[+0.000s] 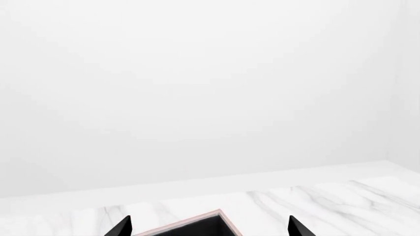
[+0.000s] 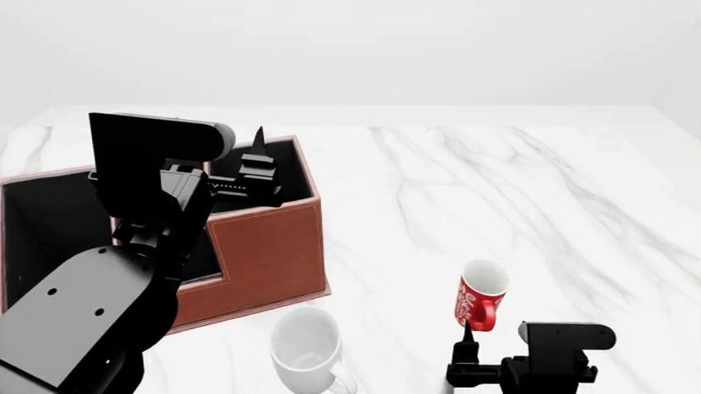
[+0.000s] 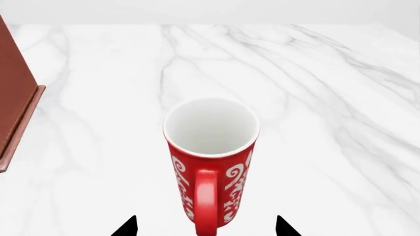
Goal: Pick up the red mug and place it to the right of the caddy.
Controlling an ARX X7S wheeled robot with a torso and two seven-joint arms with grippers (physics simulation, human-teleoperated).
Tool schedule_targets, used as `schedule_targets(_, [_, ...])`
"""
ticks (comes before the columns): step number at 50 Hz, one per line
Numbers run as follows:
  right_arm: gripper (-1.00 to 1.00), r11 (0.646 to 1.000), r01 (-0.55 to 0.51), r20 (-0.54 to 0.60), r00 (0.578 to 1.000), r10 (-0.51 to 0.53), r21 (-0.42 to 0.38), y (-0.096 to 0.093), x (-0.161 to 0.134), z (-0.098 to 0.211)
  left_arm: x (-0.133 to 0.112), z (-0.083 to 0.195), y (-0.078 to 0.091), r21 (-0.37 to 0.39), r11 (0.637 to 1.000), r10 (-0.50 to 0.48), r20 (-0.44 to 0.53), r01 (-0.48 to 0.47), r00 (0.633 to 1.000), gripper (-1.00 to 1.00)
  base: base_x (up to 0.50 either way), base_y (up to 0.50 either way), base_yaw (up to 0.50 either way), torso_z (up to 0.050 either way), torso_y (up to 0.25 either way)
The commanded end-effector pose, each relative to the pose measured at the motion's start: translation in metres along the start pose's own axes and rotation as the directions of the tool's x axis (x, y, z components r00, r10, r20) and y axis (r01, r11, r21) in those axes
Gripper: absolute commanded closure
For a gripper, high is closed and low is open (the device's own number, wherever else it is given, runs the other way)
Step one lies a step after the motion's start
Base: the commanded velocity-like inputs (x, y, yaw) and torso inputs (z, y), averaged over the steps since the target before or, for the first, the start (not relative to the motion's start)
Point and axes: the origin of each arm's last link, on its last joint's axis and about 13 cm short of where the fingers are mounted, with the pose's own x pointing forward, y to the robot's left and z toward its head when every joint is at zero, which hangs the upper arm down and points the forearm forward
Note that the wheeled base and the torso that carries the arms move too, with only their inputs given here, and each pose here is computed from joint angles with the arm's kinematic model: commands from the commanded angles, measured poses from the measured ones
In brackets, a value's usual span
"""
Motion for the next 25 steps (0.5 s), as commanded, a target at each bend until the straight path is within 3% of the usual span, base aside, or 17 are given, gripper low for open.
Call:
schedule_targets(1, [-1.00, 1.000, 0.012, -0.016, 1.000, -0.012, 0.001, -0.0022, 0.0088, -0.0017, -0.0008, -0.0008, 0.0000, 0.000, 1.000, -0.001, -0.001, 0.001, 1.000, -1.00, 0.00, 0.00, 0.00, 0.000, 0.000])
schedule_targets(10, [-1.00, 1.000, 0.015, -0.007, 1.000, -0.015, -0.001, -0.0015, 0.0127, 0.0006, 0.0003, -0.0021, 0.0002, 0.001, 1.000, 0.001, -0.004, -0.001, 1.000, -1.00, 0.00, 0.00, 0.00, 0.000, 0.000])
schedule_targets(11, [1.00, 1.000, 0.014, -0.006, 1.000, -0.014, 0.005, -0.0017, 0.0123, 0.0008, 0.0006, -0.0023, 0.0001, 0.000, 1.000, -0.001, -0.005, 0.001, 1.000, -1.00, 0.00, 0.00, 0.00, 0.000, 0.000])
schedule_targets(25, [1.00, 1.000, 0.003, -0.004, 1.000, -0.003, 0.000, -0.0019, 0.0119, 0.0019, 0.0029, -0.0011, -0.0030, 0.007, 1.000, -0.014, -0.006, 0.014, 1.000, -1.00, 0.00, 0.00, 0.00, 0.000, 0.000])
